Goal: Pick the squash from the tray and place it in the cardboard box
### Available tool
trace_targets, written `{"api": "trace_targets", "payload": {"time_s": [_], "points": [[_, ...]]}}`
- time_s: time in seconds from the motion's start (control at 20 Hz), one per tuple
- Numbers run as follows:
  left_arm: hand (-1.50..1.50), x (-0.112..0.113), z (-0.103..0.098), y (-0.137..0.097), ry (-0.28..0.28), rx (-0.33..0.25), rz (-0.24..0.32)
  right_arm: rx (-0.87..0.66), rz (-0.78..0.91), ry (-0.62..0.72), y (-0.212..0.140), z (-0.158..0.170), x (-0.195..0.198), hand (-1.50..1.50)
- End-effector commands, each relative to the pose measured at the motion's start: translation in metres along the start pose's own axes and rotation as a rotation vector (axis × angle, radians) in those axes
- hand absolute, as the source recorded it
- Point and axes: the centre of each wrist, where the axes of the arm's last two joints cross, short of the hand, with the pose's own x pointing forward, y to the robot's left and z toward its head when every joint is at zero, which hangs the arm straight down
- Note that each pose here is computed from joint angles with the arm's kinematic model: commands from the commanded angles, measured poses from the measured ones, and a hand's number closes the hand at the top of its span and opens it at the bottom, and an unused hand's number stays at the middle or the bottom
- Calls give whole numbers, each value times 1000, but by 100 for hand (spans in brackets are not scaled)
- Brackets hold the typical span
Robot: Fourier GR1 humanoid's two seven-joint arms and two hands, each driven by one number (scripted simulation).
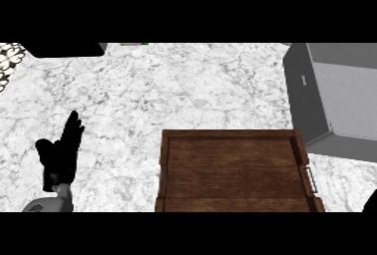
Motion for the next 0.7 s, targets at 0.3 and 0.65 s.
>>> {"api": "trace_targets", "payload": {"time_s": [0.3, 0.65], "points": [[0, 17, -15, -3, -11, -27, 13, -197, 24, 102, -100, 12, -36, 150], [0, 7, -9, -29, -38, -49, -11, -252, -31, 153, -117, -23, -84, 150]]}}
